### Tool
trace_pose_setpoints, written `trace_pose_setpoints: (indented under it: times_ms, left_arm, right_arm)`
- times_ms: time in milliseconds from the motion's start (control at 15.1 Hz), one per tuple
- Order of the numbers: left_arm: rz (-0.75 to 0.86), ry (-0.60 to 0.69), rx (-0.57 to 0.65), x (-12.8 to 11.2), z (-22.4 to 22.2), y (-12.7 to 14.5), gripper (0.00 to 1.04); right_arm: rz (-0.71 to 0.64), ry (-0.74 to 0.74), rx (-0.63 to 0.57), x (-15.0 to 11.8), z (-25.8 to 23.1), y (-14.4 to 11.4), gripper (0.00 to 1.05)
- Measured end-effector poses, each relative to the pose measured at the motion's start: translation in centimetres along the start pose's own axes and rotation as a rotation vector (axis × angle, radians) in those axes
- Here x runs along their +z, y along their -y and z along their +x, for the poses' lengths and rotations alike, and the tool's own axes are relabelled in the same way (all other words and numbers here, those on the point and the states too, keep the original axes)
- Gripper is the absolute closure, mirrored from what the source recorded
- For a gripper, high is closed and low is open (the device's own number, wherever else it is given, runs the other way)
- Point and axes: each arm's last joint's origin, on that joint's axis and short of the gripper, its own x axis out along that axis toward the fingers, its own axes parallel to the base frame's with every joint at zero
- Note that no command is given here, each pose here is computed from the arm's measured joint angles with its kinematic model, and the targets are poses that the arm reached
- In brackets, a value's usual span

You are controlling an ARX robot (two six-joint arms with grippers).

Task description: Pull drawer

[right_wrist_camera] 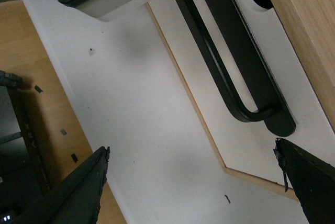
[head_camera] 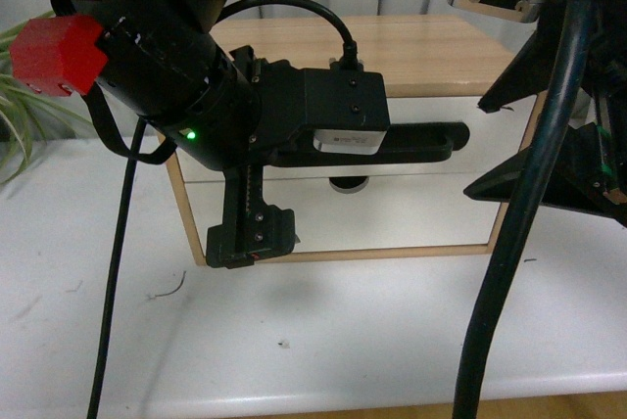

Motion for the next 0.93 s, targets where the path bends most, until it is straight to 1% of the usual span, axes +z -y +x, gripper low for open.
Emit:
trace_pose_setpoints:
  times_ms: [66,132,264,727,926]
  left_arm:
    - [0.006,-0.017,0.014,-0.2,0.1,-0.1,0.07]
    - [0.010,-0.016,0.001,-0.4,0.2,-0.1,0.07]
    - [0.009,-0.004,-0.001,-0.3,0.2,-0.1,0.07]
    - [0.003,-0.004,0.001,-0.4,-0.2,-0.2,0.07]
    - [0.003,-0.008,-0.004,-0.4,-0.3,-0.2,0.07]
  right_arm:
    - [-0.001,0.005,0.006,-0.1,0.7,0.2,0.06]
    - [-0.010,0.013,0.033,0.4,1.5,0.3,0.06]
    - [-0.012,-0.011,0.056,0.2,4.6,1.0,0.06]
    - [0.001,0.010,0.046,0.3,6.3,2.2,0.06]
    - [0.023,0.002,0.080,0.4,6.9,2.6,0.06]
